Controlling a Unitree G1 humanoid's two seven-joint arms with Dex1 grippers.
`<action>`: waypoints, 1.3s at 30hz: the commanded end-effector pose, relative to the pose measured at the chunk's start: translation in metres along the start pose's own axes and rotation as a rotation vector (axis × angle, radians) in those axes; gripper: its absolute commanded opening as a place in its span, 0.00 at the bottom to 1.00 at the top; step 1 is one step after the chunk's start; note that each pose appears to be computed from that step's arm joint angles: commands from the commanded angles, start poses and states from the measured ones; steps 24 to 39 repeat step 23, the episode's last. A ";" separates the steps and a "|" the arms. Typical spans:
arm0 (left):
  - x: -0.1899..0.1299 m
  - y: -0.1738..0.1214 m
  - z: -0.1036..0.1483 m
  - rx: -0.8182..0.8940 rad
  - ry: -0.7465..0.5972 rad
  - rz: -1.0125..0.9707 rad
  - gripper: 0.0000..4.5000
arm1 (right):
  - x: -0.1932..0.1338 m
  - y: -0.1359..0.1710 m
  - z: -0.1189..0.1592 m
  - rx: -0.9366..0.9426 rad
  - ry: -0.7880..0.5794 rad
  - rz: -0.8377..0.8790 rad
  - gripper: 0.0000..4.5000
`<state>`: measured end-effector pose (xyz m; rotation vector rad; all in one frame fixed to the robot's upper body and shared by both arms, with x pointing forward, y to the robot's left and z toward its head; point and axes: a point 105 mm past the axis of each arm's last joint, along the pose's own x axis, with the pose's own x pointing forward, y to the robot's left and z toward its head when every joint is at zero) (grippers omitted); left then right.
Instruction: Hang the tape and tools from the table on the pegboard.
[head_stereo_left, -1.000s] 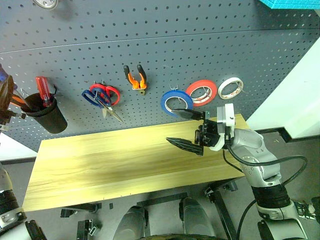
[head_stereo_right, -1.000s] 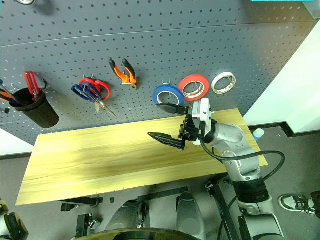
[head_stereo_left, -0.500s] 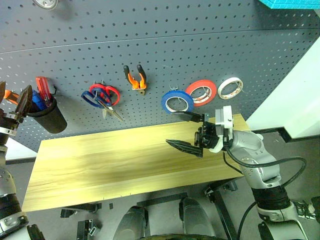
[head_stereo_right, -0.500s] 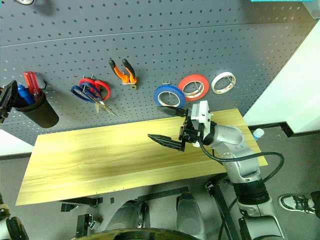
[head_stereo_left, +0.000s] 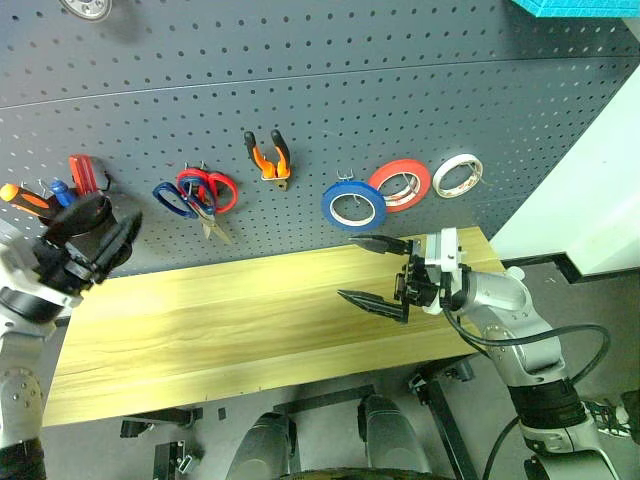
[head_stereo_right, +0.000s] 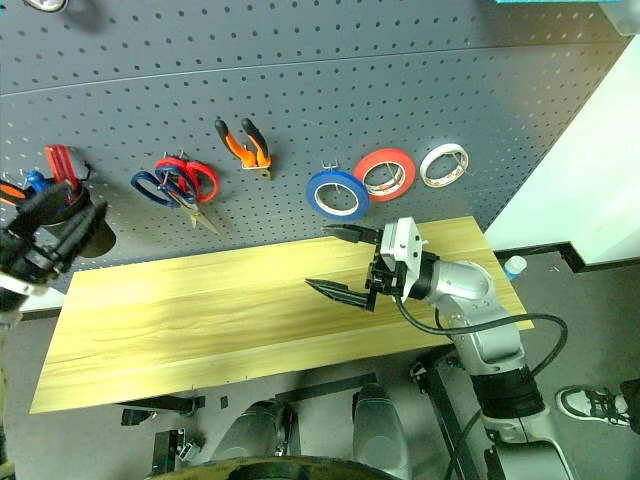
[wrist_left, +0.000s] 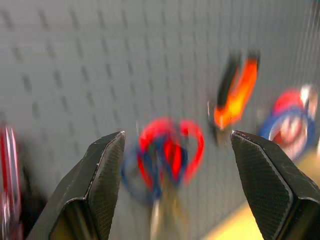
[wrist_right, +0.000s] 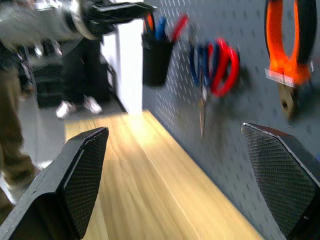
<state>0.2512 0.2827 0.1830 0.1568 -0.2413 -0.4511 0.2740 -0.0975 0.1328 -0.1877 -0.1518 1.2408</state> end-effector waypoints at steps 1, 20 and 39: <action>-0.006 -0.014 -0.022 0.076 0.079 -0.054 0.78 | -0.016 -0.003 -0.023 -0.053 0.088 -0.044 1.00; -0.060 -0.108 -0.130 -0.004 0.297 -0.197 0.78 | -0.137 0.004 -0.090 0.019 0.352 -0.390 1.00; -0.063 -0.112 -0.139 -0.013 0.312 -0.197 0.78 | -0.145 0.002 -0.095 0.018 0.370 -0.417 1.00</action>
